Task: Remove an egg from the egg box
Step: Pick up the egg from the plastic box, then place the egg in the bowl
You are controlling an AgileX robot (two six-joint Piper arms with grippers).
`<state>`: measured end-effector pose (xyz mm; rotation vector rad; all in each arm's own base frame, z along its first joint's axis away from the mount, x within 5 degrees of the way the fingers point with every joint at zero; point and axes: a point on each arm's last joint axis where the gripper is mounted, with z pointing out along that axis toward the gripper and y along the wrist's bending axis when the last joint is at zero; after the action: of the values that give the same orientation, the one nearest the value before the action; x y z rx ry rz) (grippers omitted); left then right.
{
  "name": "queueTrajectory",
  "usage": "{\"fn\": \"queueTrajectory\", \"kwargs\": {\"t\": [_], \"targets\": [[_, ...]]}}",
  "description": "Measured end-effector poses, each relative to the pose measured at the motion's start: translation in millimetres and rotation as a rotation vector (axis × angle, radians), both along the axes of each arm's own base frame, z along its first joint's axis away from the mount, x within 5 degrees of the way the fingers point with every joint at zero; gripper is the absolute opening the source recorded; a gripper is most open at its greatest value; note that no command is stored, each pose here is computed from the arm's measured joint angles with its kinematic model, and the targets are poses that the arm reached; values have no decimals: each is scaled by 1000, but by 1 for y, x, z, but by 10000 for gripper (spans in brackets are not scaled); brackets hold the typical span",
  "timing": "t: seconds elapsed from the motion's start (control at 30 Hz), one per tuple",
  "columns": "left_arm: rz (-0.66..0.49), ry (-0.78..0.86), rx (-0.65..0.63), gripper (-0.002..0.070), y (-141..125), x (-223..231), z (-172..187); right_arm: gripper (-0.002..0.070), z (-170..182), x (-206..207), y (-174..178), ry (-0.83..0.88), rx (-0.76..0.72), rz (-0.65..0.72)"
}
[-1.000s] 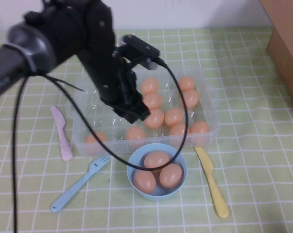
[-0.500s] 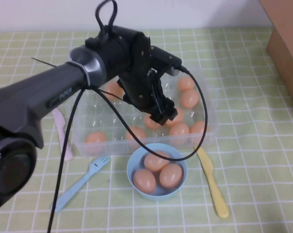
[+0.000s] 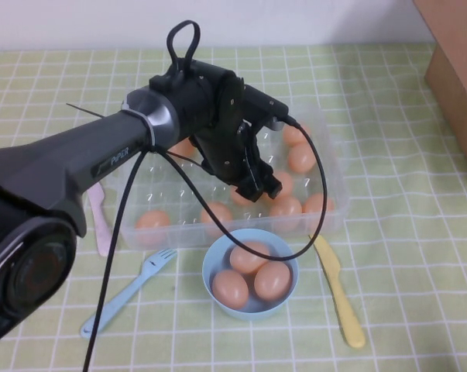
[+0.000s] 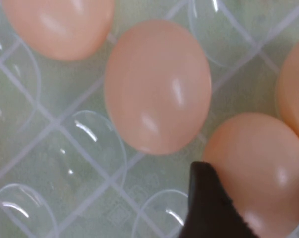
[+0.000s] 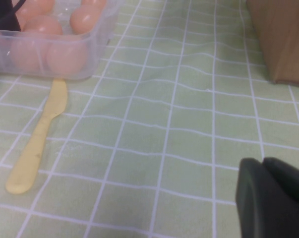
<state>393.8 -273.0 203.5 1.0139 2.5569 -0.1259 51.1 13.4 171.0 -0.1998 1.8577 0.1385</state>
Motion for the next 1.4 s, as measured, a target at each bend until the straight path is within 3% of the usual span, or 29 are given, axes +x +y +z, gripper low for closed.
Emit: {"fn": "queueTrajectory", "kwargs": {"t": [0.27, 0.57, 0.7, 0.83, 1.0, 1.17, 1.3, 1.4], "targets": [[6, -11, 21, 328, 3, -2, 10, -20, 0, 0, 0, 0, 0, 0], [-14, -157, 27, 328, 14, -45, 107, -20, 0, 0, 0, 0, 0, 0], [-75, -142, 39, 328, 10, -84, 126, -20, 0, 0, 0, 0, 0, 0], [-158, -79, 83, 328, 8, -126, 112, -20, 0, 0, 0, 0, 0, 0], [-202, 37, 52, 327, 10, -162, 68, -20, 0, 0, 0, 0, 0, 0], [-196, 67, 8, 327, 13, -171, 39, -20, 0, 0, 0, 0, 0, 0], [-207, 31, -26, 327, 11, -169, 36, -20, 0, 0, 0, 0, 0, 0], [-206, -7, -64, 371, 7, -167, 38, -20, 0, 0, 0, 0, 0, 0]]}}
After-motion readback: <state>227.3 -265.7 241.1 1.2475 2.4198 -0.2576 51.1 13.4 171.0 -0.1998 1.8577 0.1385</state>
